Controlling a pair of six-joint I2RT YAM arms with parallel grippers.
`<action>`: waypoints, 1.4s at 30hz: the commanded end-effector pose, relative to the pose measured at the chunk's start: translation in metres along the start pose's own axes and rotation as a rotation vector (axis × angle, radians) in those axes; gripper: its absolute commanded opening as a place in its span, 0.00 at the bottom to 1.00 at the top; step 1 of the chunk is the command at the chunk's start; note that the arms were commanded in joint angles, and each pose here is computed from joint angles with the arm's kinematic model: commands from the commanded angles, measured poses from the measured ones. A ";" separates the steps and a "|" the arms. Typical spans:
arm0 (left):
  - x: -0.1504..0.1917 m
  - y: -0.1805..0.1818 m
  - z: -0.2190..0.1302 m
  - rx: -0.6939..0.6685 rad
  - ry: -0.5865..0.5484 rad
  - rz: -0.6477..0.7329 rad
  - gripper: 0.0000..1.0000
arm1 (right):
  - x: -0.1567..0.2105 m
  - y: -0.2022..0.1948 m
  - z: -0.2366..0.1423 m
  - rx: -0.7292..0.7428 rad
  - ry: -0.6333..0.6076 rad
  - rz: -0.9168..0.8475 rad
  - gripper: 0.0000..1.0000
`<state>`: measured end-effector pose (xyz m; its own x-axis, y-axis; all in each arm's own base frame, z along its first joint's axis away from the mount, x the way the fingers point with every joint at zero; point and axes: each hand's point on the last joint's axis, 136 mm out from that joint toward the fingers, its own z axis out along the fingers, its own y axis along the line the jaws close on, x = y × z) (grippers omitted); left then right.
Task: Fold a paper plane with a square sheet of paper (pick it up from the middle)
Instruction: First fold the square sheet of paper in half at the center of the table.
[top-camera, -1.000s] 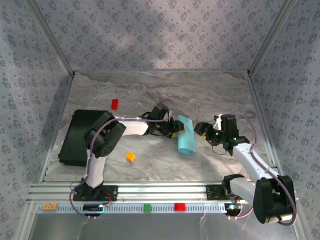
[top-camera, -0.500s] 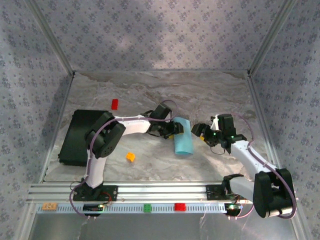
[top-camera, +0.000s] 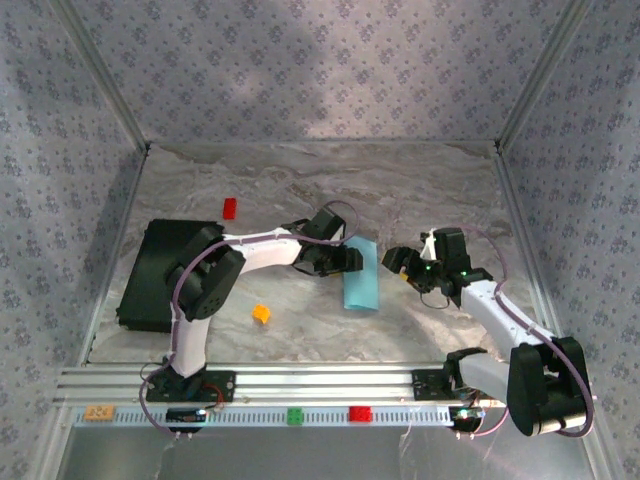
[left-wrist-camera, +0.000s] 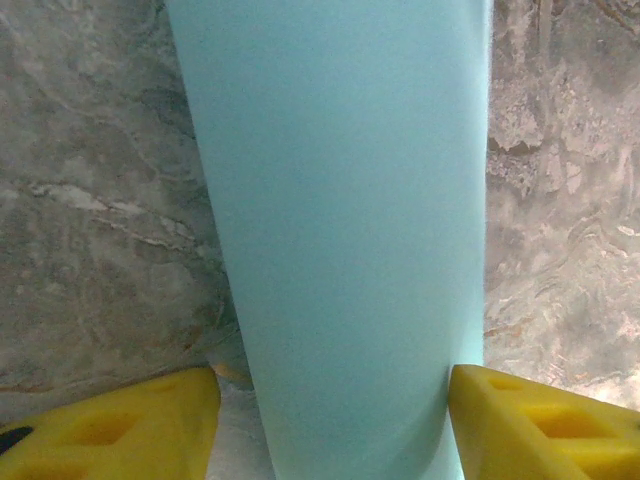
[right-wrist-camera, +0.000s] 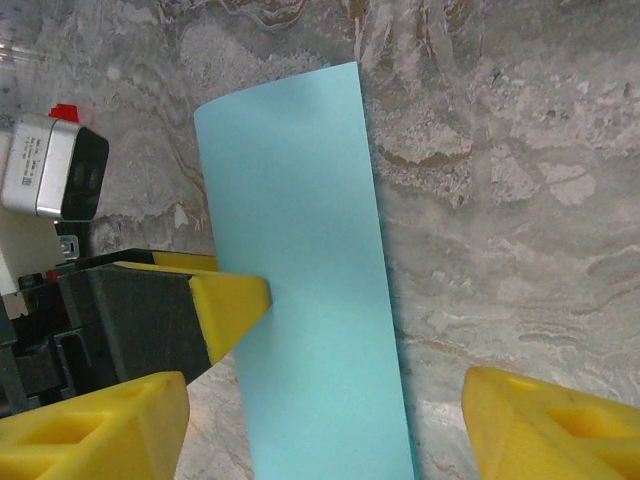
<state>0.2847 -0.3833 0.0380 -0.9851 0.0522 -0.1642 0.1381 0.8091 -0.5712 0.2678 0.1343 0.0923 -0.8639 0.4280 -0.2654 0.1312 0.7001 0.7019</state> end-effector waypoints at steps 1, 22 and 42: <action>-0.003 0.012 -0.010 -0.077 -0.027 -0.009 0.60 | -0.001 0.006 0.001 -0.007 0.007 -0.008 0.72; 0.001 0.045 -0.003 -0.187 0.013 -0.049 0.52 | 0.007 -0.003 0.009 0.035 0.013 0.000 0.72; 0.006 0.056 0.012 -0.244 0.090 0.002 0.58 | 0.008 -0.007 0.010 0.051 0.013 0.006 0.71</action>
<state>0.2899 -0.3697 0.0308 -0.9862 0.0875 -0.1404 0.1442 0.8709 -0.4698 0.2668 0.1392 0.0840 -0.8687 0.4197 -0.2631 0.1425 0.7204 0.6788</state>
